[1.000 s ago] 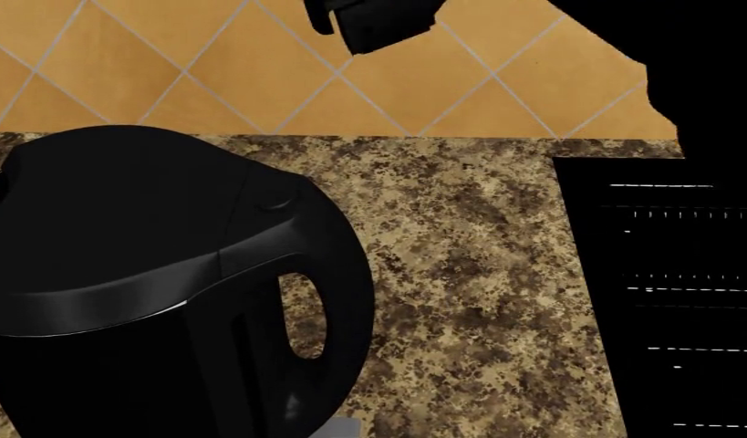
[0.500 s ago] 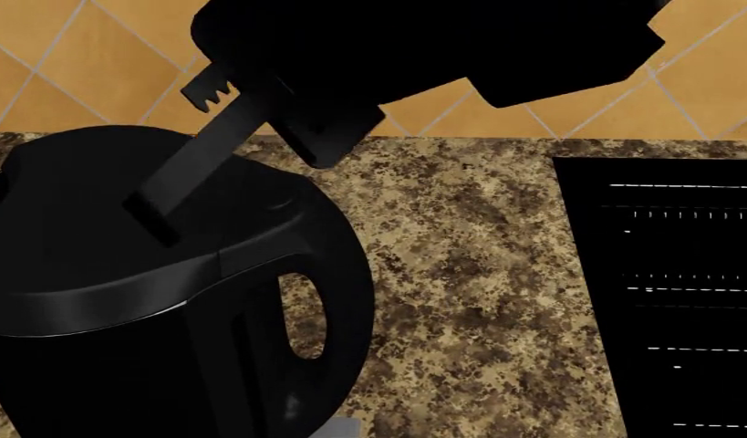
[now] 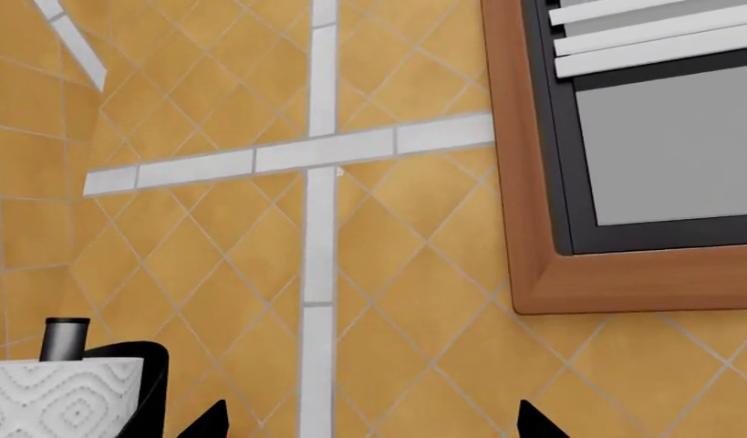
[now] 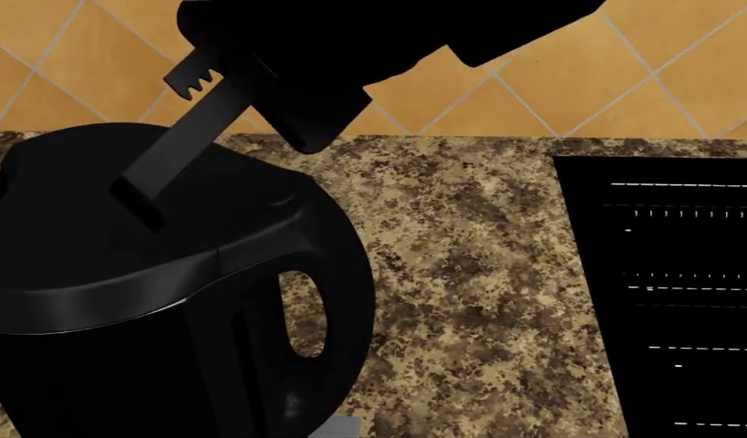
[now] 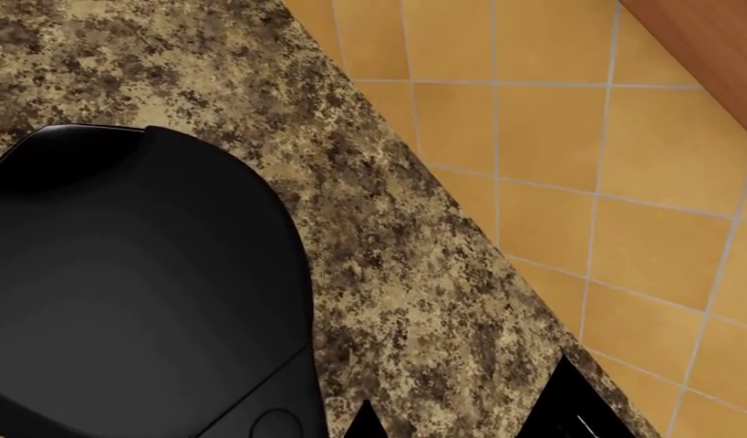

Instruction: Press the button to open the lid of the electric kettle.

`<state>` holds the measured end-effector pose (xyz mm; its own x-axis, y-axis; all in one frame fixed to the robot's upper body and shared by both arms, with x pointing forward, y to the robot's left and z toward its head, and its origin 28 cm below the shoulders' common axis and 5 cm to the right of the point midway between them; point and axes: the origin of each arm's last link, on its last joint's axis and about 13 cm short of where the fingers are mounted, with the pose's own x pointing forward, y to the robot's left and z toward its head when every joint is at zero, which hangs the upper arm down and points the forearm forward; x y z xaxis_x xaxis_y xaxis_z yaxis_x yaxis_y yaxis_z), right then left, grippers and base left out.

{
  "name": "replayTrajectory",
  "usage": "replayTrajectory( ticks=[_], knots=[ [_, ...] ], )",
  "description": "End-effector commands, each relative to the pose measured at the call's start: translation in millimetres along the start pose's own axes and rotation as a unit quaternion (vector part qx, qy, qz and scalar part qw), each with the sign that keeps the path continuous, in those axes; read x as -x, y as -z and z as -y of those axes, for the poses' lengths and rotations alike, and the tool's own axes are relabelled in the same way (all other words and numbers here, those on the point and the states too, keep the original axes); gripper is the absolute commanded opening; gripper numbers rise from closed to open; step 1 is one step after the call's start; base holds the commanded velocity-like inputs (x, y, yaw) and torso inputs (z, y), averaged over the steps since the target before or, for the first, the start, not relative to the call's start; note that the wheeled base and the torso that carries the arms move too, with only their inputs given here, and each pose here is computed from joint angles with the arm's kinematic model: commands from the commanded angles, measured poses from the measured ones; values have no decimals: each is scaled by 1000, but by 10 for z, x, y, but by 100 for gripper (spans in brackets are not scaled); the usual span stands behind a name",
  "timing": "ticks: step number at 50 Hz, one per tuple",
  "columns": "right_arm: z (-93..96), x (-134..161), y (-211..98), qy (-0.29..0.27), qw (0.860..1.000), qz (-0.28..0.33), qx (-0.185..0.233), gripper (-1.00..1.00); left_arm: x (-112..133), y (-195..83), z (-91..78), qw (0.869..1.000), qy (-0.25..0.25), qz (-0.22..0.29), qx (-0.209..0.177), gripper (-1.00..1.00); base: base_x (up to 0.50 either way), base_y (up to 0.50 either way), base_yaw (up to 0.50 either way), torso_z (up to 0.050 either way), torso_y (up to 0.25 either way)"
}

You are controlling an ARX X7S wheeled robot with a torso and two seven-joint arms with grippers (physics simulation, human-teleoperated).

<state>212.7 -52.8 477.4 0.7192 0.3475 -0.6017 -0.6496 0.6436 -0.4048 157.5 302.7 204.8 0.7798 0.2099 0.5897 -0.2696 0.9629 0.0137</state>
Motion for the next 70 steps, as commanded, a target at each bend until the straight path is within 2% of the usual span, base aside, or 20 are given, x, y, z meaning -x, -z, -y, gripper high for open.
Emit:
replayTrajectory(
  ticks=[1, 17, 23, 38, 70],
  knots=[
    [40, -59, -94, -16, 1000, 9, 4, -100, 29, 95, -70, 999, -34, -29, -13, 100, 0, 0, 0, -12, 0],
    [42, -99, -157, -35, 999, 13, 18, -100, 34, 95, -72, 999, -34, -29, -14, 100, 1, 0, 0, -12, 0],
    [-27, -150, -113, -66, 997, -15, 35, -100, 39, 76, -71, 999, -36, -29, -13, 100, 0, 0, 0, -12, 0],
    [-36, -171, -70, -57, 997, -32, 33, -100, 36, 86, -71, 999, -36, -30, -14, 100, 0, 0, 0, -12, 0],
    [-63, -290, -57, -80, 994, -58, 40, -100, 50, 72, -82, 999, -39, -29, -14, 100, 0, 0, 0, -12, 0]
  ],
)
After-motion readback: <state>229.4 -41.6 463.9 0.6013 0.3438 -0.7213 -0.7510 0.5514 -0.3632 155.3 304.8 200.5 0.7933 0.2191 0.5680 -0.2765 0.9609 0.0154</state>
